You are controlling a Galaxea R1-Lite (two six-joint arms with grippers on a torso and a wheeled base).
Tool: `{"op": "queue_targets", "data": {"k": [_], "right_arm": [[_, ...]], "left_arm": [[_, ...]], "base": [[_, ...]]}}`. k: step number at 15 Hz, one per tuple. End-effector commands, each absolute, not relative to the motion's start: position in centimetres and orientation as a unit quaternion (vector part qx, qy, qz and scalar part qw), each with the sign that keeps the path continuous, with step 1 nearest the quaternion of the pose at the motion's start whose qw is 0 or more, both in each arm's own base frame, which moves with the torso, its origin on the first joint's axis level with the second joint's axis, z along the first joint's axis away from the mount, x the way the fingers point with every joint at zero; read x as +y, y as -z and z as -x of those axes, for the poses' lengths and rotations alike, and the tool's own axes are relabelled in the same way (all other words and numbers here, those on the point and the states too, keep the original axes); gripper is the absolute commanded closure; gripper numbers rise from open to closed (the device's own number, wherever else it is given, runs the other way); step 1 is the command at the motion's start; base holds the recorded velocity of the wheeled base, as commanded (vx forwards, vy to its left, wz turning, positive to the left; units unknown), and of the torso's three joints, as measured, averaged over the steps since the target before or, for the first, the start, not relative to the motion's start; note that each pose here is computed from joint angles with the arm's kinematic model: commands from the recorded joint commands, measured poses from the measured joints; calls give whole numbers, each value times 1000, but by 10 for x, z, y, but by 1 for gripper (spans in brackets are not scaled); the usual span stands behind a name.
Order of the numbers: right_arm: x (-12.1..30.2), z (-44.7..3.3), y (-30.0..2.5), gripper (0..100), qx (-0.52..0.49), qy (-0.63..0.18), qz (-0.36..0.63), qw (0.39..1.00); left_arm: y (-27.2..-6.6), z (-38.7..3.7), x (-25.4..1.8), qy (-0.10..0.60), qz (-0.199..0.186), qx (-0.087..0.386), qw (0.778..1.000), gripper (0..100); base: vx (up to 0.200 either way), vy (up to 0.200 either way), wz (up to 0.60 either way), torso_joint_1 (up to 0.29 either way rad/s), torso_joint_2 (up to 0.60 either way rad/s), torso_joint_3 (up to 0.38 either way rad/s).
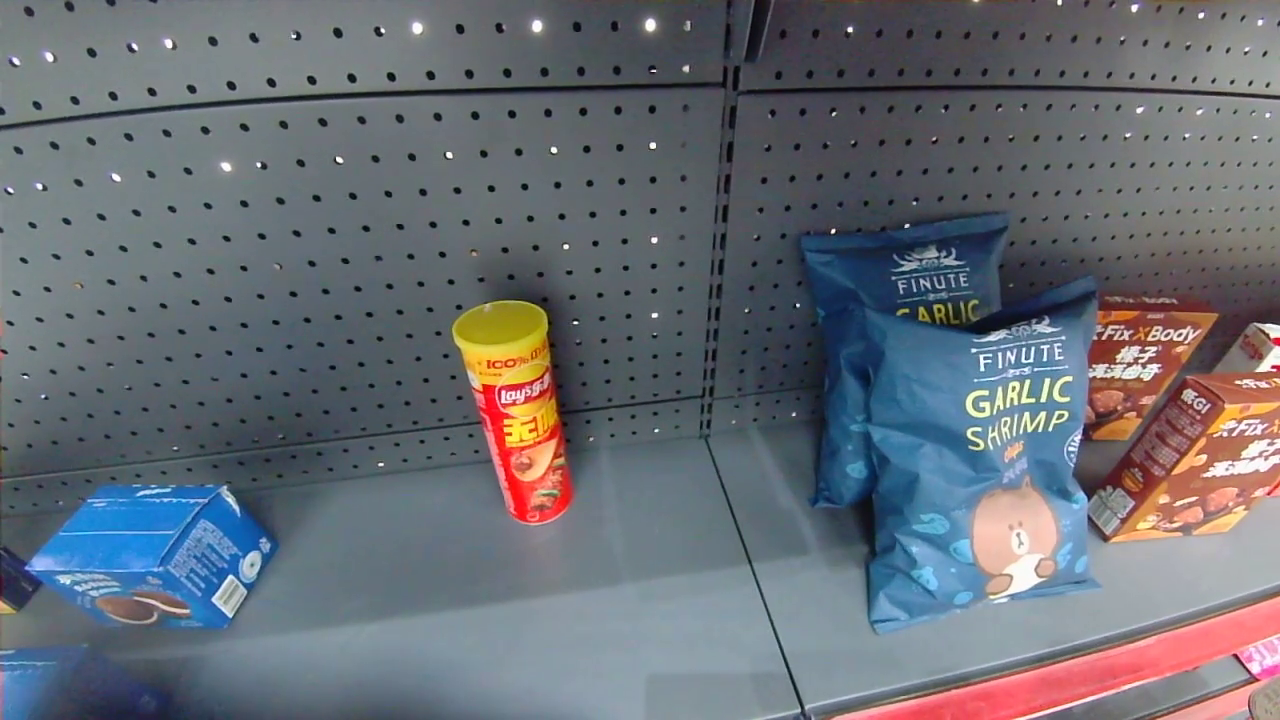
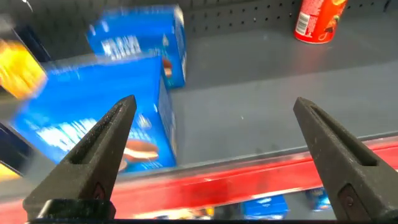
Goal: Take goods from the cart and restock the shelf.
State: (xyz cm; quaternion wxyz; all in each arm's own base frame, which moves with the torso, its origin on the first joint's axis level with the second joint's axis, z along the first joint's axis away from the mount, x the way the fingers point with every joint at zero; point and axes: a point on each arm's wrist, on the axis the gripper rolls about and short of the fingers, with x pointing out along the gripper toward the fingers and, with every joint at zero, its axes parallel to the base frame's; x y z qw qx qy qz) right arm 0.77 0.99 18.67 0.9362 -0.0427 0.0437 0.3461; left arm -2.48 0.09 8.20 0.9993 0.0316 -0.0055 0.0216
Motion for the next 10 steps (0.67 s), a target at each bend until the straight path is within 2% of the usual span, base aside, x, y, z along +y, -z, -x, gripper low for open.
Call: {"op": "queue_targets", "data": {"k": [1, 2, 3, 4, 6, 8, 10], "right_arm": [[13, -15, -188, 100, 61, -344, 44, 936], [14, -16, -189, 100, 62, -342, 45, 936], [14, -16, -189, 100, 62, -342, 45, 936], [13, -16, -191, 100, 58, -331, 46, 941], [13, -16, -192, 100, 57, -328, 45, 942], [13, -16, -191, 100, 59, -328, 45, 942], [13, -16, -191, 100, 60, -328, 45, 942]], "left_arm": [[-133, 33, 0, 20, -63, 9, 998, 0], [-150, 33, -1, 64, -64, 17, 996, 0], [-150, 33, -1, 64, -64, 17, 996, 0], [-178, 15, -3, 106, -66, 27, 992, 0], [-209, -7, -5, 131, -61, 31, 989, 0], [-235, -41, -10, 190, -50, 63, 979, 0], [-249, -81, -17, 238, -44, 87, 966, 0]], "base": [[0, 0, 0, 0, 0, 0], [0, 0, 0, 0, 0, 0], [0, 0, 0, 0, 0, 0], [0, 0, 0, 0, 0, 0], [0, 0, 0, 0, 0, 0], [0, 0, 0, 0, 0, 0], [0, 0, 0, 0, 0, 0]]}}
